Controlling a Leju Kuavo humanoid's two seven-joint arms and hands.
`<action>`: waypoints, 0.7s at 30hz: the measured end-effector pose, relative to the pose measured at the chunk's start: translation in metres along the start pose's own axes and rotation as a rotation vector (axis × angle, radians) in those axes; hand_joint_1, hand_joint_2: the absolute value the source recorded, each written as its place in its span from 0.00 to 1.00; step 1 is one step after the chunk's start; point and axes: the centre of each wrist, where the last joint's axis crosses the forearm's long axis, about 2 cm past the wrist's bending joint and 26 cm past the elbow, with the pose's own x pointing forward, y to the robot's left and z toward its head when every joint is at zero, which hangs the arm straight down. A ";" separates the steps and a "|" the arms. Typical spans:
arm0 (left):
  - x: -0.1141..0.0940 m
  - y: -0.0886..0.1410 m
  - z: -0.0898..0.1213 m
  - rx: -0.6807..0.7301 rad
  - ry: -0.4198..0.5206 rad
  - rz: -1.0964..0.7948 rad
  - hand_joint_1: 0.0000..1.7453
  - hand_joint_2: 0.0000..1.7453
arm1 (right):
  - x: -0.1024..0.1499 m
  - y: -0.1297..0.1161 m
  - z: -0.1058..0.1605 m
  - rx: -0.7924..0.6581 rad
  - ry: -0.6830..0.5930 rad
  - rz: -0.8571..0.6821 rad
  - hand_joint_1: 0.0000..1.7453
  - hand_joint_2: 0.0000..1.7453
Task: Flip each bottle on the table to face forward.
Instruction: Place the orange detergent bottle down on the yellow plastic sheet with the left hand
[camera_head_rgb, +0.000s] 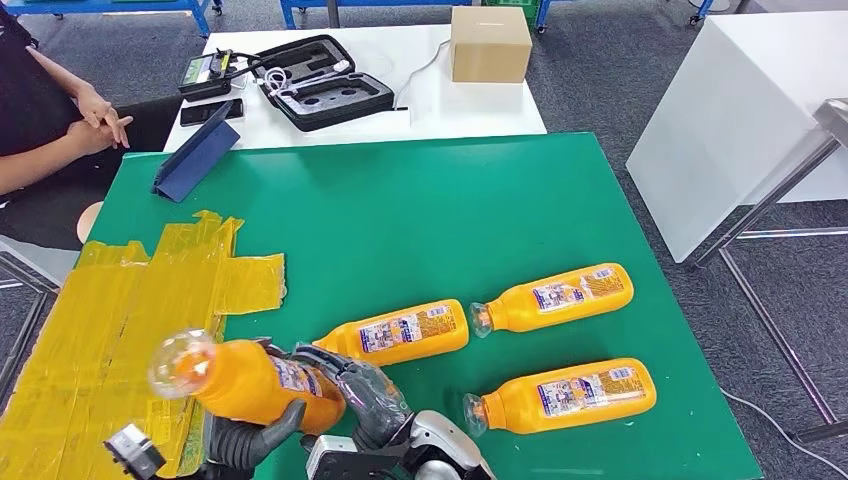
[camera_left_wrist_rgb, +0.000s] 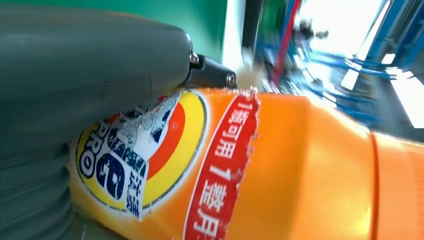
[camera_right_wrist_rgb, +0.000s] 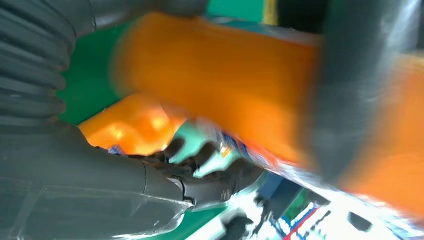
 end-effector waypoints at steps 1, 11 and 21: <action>0.007 0.003 -0.004 0.028 -0.015 -0.102 1.00 1.00 | 0.001 -0.003 0.001 -0.016 0.008 0.003 0.00 0.50; 0.067 0.044 -0.024 0.377 -0.234 -1.019 1.00 1.00 | 0.002 -0.046 0.006 -0.152 0.026 0.089 0.00 1.00; 0.078 0.074 -0.026 0.416 -0.244 -1.303 1.00 1.00 | -0.013 -0.072 0.016 -0.183 0.061 0.150 0.00 1.00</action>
